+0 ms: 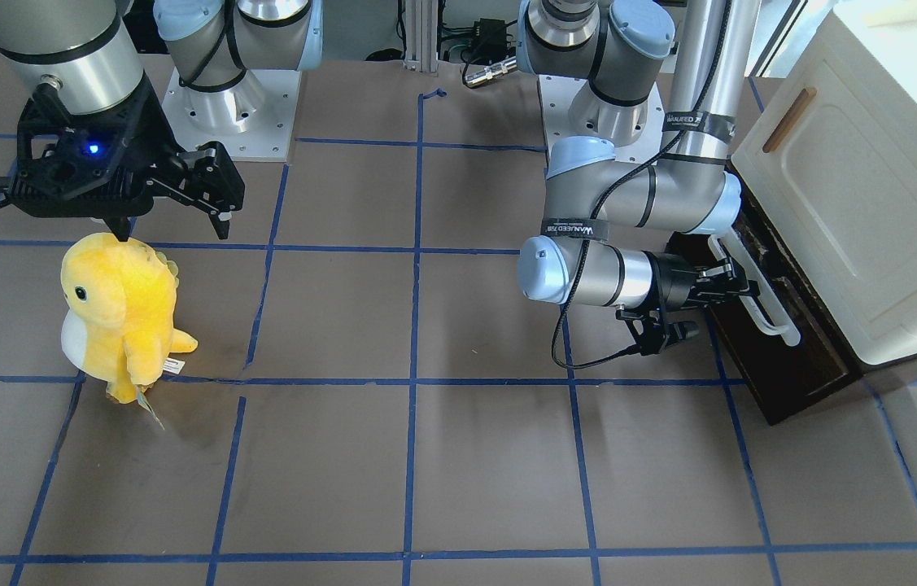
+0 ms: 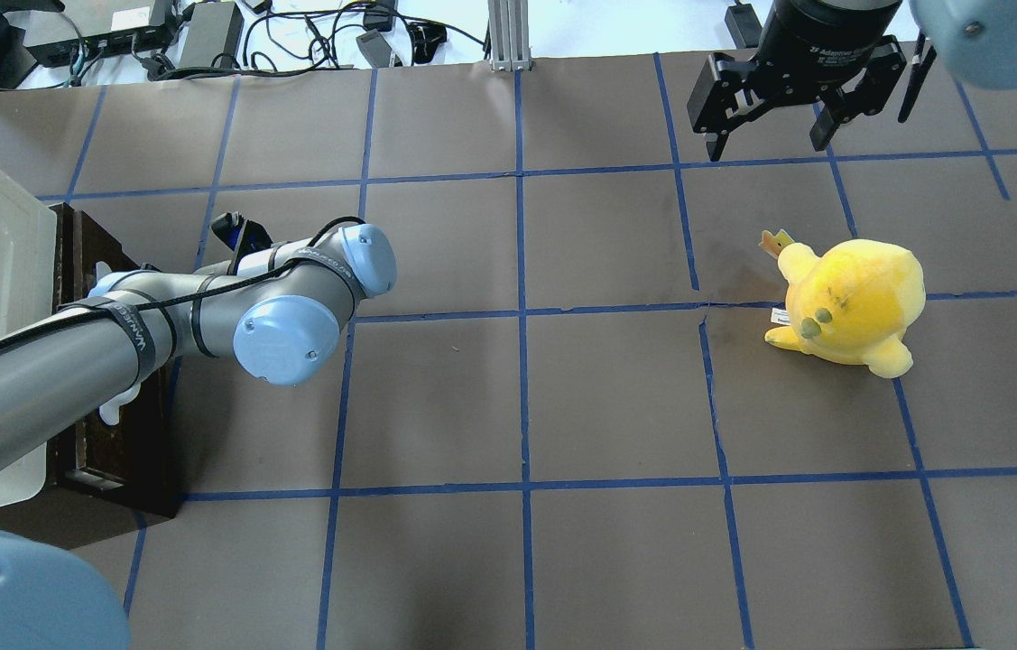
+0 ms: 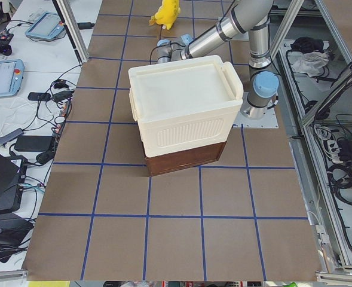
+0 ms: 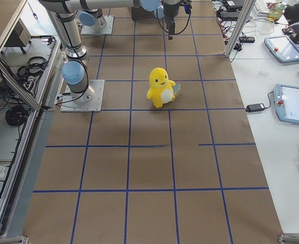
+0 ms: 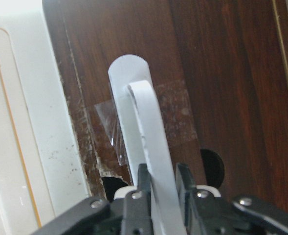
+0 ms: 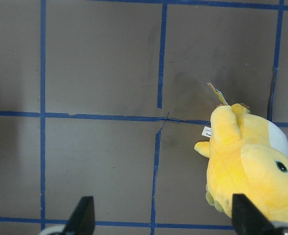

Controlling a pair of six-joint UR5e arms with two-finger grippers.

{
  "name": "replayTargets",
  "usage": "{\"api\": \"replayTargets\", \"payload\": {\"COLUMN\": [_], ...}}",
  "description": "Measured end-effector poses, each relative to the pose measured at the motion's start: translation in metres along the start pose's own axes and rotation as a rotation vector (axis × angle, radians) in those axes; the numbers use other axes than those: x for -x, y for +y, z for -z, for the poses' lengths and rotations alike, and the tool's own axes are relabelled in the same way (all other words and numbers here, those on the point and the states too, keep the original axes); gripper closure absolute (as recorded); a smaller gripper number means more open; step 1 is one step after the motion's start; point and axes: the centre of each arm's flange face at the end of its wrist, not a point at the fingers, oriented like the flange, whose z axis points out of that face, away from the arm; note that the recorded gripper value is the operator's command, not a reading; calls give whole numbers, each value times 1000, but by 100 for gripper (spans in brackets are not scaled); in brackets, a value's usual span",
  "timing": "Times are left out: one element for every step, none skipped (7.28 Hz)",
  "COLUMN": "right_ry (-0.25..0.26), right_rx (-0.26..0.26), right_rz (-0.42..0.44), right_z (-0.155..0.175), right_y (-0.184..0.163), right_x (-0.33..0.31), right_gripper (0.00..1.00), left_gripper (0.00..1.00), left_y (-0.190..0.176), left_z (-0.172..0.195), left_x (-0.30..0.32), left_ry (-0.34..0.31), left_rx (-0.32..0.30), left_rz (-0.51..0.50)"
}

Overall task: Pull drawer sideways
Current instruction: 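Pull the drawer outward from the cabinet with the left gripper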

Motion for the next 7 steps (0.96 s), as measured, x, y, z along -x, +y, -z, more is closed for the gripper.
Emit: {"api": "replayTargets", "payload": {"right_ry": [0,0,0,0,0,0,0], "right_rx": [0,0,0,0,0,0,0], "right_rz": [0,0,-1,-1,-1,-1,-1], "right_z": [0,0,0,0,0,0,0], "right_y": [0,0,0,0,0,0,0], "right_x": [0,0,0,0,0,0,0], "right_gripper": [0,0,0,0,0,0,0], "left_gripper": [76,76,76,76,76,76,76], "left_y": [1,2,3,5,8,10,10], "left_z": [5,8,12,20,30,39,45], "left_x": [-1,-3,-4,-8,-12,-14,-12], "left_ry": [0,1,2,13,31,42,48], "left_rx": [-10,-15,-22,-32,-43,-54,-62], "left_rz": [2,2,0,-3,-6,-8,-6]}}
